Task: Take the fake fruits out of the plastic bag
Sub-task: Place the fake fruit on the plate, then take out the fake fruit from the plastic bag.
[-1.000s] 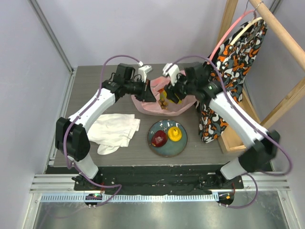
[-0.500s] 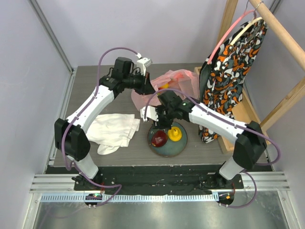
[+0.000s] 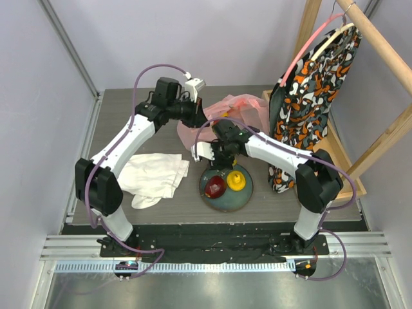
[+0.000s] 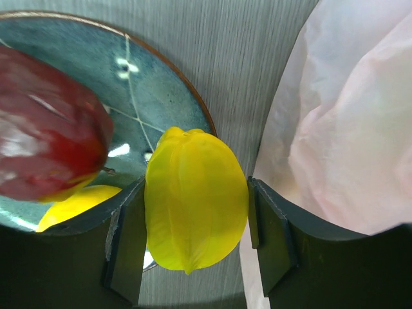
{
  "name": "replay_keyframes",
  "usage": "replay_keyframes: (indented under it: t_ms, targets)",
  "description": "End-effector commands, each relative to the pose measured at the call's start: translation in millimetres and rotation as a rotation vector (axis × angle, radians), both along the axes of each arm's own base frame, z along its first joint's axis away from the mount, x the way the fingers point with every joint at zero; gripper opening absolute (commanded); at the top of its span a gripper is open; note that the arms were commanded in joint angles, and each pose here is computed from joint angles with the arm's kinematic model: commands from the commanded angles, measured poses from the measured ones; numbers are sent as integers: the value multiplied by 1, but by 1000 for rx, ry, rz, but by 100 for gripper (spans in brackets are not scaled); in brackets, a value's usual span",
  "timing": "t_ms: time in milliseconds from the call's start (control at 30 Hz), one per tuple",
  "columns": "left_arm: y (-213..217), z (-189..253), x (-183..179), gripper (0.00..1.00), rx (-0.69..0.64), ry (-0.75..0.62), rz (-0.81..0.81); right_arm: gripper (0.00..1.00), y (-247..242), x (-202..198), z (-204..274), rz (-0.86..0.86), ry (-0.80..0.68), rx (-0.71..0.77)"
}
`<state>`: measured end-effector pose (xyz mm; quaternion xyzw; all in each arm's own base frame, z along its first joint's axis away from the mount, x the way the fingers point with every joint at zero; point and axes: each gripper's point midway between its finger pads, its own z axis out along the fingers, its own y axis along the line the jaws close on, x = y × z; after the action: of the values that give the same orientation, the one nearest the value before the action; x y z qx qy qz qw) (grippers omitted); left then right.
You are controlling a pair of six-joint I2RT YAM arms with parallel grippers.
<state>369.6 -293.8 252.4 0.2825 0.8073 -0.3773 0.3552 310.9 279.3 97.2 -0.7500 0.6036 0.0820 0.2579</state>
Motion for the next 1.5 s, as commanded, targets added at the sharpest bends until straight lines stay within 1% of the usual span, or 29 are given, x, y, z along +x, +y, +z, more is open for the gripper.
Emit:
replay_keyframes:
  t_ms: [0, 133, 167, 233, 267, 400, 433, 533, 600, 667, 733, 800, 833, 867, 900, 933, 967, 1000, 1033, 1100, 1133, 1200, 1233, 1300, 1333, 1400, 1467]
  targets:
    - [-1, 4, 3, 0, -8, -10, -7, 33, 6, 13, 6, -30, -10, 31]
    - [-4, 4, 5, 0, -16, -3, -15, 38, 11, 7, 9, -22, 38, 42]
    - [-4, 4, 6, 0, -18, -2, -14, 45, 8, 2, 3, -27, 76, 22]
    - [-7, 3, 8, 0, -21, 4, -19, 55, 7, 3, 3, -49, 93, 13]
    - [-8, 3, 8, 0, -24, 7, -20, 64, 5, 5, 4, -72, 92, 8]
    - [-12, 2, 11, 0, -39, 17, -25, 71, 5, 19, 27, -140, 69, 54]
    - [-13, 0, 10, 0, -44, 27, -27, 72, 6, 21, 41, -142, 64, 62]
    - [-16, -2, 11, 0, -55, 40, -30, 75, 2, 16, 60, -127, 78, 58]
    - [-16, -2, 12, 0, -56, 38, -30, 75, 0, 9, 62, -118, 108, 57]
    - [-16, -2, 14, 0, -54, 36, -28, 74, -2, -2, 53, -101, 160, 42]
    - [-16, -1, 13, 0, -53, 31, -31, 73, 1, 0, 57, -129, 164, 60]
    - [-14, 1, 13, 0, -46, 26, -27, 71, 2, 11, 78, -172, 136, 118]
    - [-13, 1, 14, 0, -42, 23, -23, 70, 8, 25, 102, -188, 84, 185]
    - [-12, 0, 13, 0, -36, 23, -22, 65, 1, 37, 123, -262, 70, 254]
    - [-10, -1, 13, 0, -28, 21, -13, 63, 0, 47, 137, -296, 47, 308]
    - [-9, -2, 13, 0, -23, 26, -8, 56, -2, 64, 159, -332, 1, 382]
    - [-8, -5, 11, 0, -18, 33, -11, 52, -5, 71, 167, -373, 12, 425]
    - [-8, -8, 9, 0, -13, 42, -12, 50, -18, 86, 170, -422, 1, 445]
    - [-7, -10, 6, 0, -12, 48, -14, 47, -22, 96, 175, -441, -17, 468]
    - [-6, -11, 1, 0, -13, 58, -23, 43, -33, 112, 160, -489, -11, 453]
    - [-5, -10, -2, 0, -16, 57, -27, 39, -35, 116, 154, -506, -10, 441]
    - [-3, -16, -9, 0, -12, 78, -34, 36, -35, 123, 131, -549, 49, 431]
    - [-2, -17, -13, 0, -11, 86, -37, 34, -34, 127, 121, -570, 62, 434]
    - [1, -22, -18, 0, -2, 99, -38, 33, -35, 131, 102, -637, 82, 423]
    - [2, -23, -20, 0, 3, 100, -37, 32, -33, 129, 85, -653, 93, 397]
    - [6, -25, -23, 0, 16, 100, -31, 31, -34, 122, 72, -684, 99, 370]
    - [11, -22, -26, 0, 34, 88, -21, 31, -35, 102, 60, -690, 133, 359]
